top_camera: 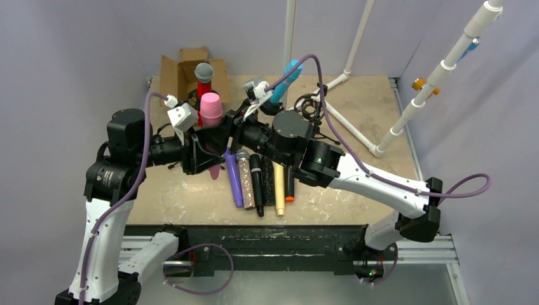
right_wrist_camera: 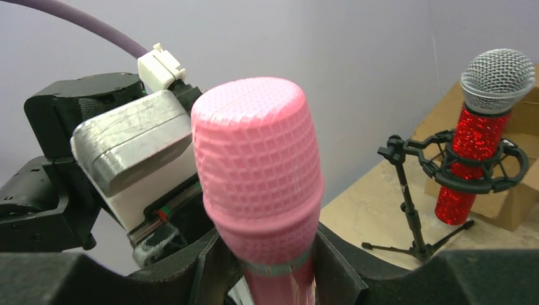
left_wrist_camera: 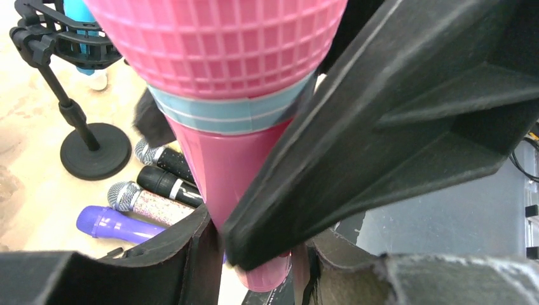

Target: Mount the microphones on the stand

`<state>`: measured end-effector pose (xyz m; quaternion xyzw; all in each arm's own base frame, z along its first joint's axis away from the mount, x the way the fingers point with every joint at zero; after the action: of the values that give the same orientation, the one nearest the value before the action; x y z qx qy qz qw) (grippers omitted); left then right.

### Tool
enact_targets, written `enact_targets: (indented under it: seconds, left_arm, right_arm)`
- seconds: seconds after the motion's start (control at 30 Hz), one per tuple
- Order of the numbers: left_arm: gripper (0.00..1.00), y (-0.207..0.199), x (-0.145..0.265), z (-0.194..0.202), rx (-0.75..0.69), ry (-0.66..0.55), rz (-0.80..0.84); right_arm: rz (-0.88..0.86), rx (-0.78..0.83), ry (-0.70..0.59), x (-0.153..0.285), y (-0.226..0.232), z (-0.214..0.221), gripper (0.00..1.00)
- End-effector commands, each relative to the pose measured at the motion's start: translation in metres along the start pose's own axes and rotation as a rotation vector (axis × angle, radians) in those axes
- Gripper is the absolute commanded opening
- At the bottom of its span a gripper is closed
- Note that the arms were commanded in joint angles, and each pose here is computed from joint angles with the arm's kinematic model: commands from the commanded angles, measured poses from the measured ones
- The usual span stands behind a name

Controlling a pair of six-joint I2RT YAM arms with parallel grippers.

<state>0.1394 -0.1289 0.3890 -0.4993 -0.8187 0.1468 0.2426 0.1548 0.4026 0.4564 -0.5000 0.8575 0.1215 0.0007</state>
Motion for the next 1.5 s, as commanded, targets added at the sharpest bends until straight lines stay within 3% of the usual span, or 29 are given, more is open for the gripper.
enact_targets:
  seconds: [0.0, 0.1, 0.23, 0.27, 0.3, 0.33, 0.4, 0.5, 0.67, 0.83, 1.1, 1.47]
  left_arm:
    - [0.0, -0.013, 0.008, -0.006, -0.101, -0.004, 0.039]
    - [0.0, -0.014, 0.01, -0.005, -0.117, 0.001, 0.038]
    - [0.02, -0.013, 0.012, -0.005, -0.125, 0.003, 0.017]
    - [0.23, -0.013, 0.012, -0.006, -0.123, 0.003, 0.004]
    - [0.35, -0.011, 0.013, -0.006, -0.112, 0.005, -0.016]
    - [0.57, -0.008, 0.013, -0.007, -0.1, 0.003, -0.044]
    - [0.84, -0.001, 0.014, -0.007, -0.076, 0.012, -0.1]
    - [0.97, 0.014, 0.013, -0.006, -0.037, 0.053, -0.185]
    - [1.0, 0.045, 0.013, 0.006, 0.023, 0.144, -0.35]
    - [1.0, 0.058, 0.013, 0.018, 0.044, 0.189, -0.408]
    - [1.0, 0.06, 0.018, 0.024, 0.015, 0.189, -0.437]
    - [1.0, 0.062, 0.018, 0.03, 0.01, 0.197, -0.438]
  right_arm:
    - [-0.074, -0.014, 0.011, -0.007, 0.015, -0.011, 0.51]
    - [-0.057, -0.007, 0.026, -0.009, 0.013, -0.007, 0.45]
    - [0.007, 0.008, 0.009, -0.002, 0.0, -0.014, 0.15]
    - [0.026, 0.017, 0.004, 0.001, -0.005, -0.018, 0.09]
    - [0.047, 0.028, -0.002, 0.006, -0.011, -0.023, 0.05]
    - [0.079, 0.046, -0.005, 0.01, -0.019, -0.028, 0.02]
    - [0.152, 0.092, -0.016, 0.021, -0.035, -0.04, 0.0]
    - [0.319, 0.195, -0.038, 0.041, -0.063, -0.057, 0.0]
    - [0.646, 0.417, -0.13, 0.081, -0.114, -0.092, 0.0]
    - [0.812, 0.544, -0.253, 0.109, -0.15, -0.122, 0.0]
    - [0.926, 0.733, -0.23, 0.101, -0.175, -0.119, 0.0]
    - [0.948, 0.788, -0.145, 0.09, -0.213, -0.081, 0.0]
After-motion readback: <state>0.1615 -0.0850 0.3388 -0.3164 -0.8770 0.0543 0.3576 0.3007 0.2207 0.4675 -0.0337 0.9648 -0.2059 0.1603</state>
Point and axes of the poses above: each gripper's point midway between its finger pads, its own x axis back along the fingers, its own y axis along the line the jaws close on, z = x × y, the point moved 5 cm from there along x, back along the fingers, and after that the axes turned 15 degrees about x, right-handed, at the moved point
